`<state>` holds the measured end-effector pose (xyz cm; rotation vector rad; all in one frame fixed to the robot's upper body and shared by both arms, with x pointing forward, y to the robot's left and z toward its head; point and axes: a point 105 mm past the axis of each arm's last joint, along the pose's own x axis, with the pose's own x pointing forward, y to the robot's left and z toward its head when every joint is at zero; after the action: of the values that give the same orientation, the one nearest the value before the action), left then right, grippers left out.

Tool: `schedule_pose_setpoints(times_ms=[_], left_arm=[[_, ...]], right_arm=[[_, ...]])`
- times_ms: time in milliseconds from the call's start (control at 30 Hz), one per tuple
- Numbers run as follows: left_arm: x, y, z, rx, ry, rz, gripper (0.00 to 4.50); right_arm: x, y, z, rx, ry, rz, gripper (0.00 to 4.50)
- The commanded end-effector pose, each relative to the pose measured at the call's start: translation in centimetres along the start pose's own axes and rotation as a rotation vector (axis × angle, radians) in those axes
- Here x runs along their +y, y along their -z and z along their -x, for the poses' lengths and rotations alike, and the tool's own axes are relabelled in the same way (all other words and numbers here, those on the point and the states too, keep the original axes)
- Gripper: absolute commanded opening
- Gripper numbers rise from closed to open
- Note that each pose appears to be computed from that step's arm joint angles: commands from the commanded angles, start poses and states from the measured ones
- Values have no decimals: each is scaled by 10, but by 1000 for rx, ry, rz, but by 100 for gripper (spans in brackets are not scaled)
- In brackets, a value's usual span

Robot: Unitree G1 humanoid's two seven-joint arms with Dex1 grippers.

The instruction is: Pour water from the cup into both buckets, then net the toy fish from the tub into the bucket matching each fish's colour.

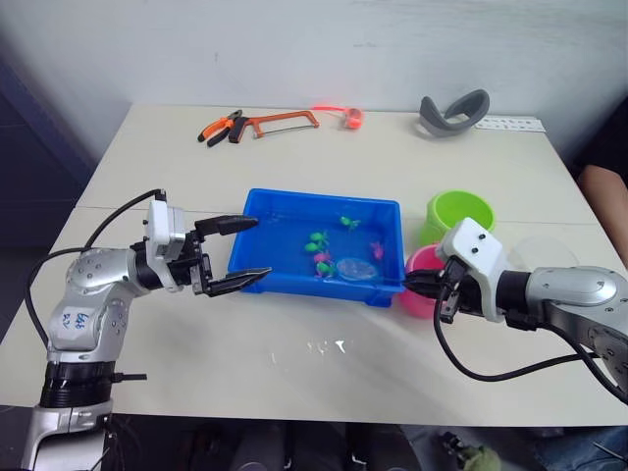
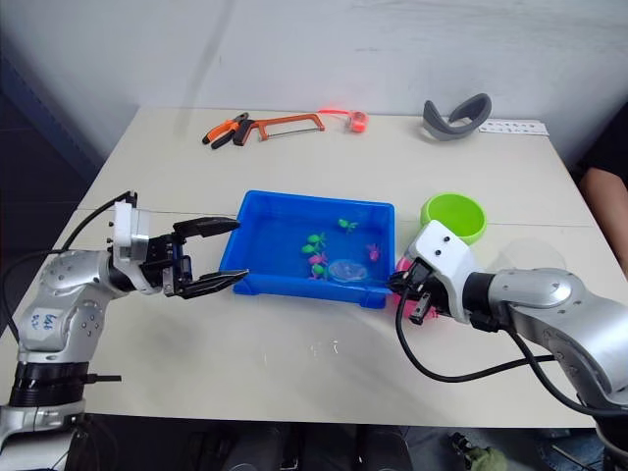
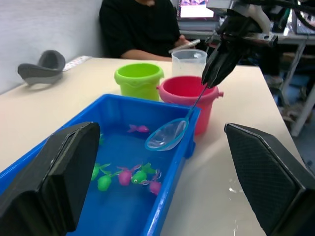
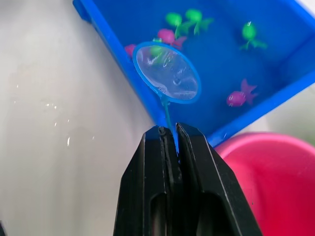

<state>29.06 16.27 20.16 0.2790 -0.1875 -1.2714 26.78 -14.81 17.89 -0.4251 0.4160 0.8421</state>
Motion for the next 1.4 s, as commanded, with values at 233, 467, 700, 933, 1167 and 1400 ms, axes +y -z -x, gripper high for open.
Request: schedule_pose_setpoints(times_ms=[233, 467, 700, 933, 1167, 1400], left_arm=[[6, -14, -3, 8, 116, -19, 441], [6, -13, -6, 4, 134, -23, 441], [3, -11, -4, 7, 133, -4, 441], [2, -13, -3, 8, 133, 2, 441], [-1, -11, -5, -1, 139, 39, 441], [0, -12, -9, -14, 129, 32, 441]], right_arm=[[-12, 5, -2, 94, 18, -9, 0], [-17, 1, -8, 140, 1, -14, 0], [-22, 4, -19, 173, 42, -2, 0], [-31, 5, -25, 167, 124, 12, 0], [-39, 0, -29, 124, 235, 109, 0], [-37, 0, -32, 93, 275, 200, 0]])
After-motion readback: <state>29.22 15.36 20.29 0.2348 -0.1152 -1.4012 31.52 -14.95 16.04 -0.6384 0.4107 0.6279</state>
